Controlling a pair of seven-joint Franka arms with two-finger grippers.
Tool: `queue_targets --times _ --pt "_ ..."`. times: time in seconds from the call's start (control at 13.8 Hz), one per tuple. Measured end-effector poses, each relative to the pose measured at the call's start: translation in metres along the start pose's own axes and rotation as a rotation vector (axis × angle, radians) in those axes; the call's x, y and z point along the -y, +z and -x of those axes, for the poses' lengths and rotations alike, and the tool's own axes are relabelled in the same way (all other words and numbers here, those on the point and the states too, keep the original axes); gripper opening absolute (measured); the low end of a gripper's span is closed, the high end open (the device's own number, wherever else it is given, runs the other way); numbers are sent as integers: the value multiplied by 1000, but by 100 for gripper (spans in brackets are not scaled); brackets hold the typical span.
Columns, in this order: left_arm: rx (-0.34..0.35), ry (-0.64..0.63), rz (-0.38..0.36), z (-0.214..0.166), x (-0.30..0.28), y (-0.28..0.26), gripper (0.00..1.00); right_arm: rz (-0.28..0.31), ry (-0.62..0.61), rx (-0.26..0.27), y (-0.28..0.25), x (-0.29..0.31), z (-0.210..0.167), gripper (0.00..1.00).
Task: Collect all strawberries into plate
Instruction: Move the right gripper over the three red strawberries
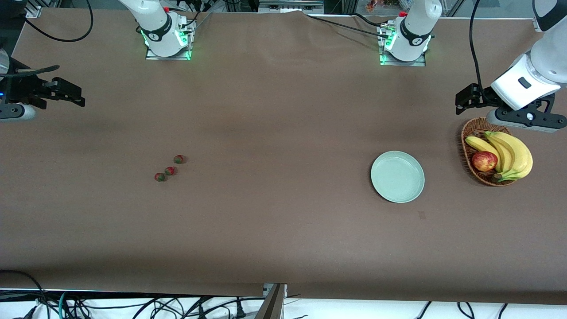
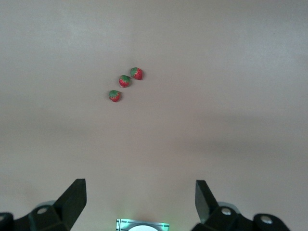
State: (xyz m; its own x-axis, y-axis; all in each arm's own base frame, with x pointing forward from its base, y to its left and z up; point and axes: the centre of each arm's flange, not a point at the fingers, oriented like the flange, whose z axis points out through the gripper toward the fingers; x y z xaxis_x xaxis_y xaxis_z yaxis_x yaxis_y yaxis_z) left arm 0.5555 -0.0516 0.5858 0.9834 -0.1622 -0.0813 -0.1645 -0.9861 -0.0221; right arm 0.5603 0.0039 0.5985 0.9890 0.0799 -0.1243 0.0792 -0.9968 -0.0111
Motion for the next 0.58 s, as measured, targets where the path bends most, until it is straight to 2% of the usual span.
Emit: queue_targets --times 0.36,0.58 --pt "0 0 0 0 0 0 100 -1 1 4 2 -1 -1 100" --pt "0 1 0 0 0 0 100 -4 -7 47 26 2 -16 100"
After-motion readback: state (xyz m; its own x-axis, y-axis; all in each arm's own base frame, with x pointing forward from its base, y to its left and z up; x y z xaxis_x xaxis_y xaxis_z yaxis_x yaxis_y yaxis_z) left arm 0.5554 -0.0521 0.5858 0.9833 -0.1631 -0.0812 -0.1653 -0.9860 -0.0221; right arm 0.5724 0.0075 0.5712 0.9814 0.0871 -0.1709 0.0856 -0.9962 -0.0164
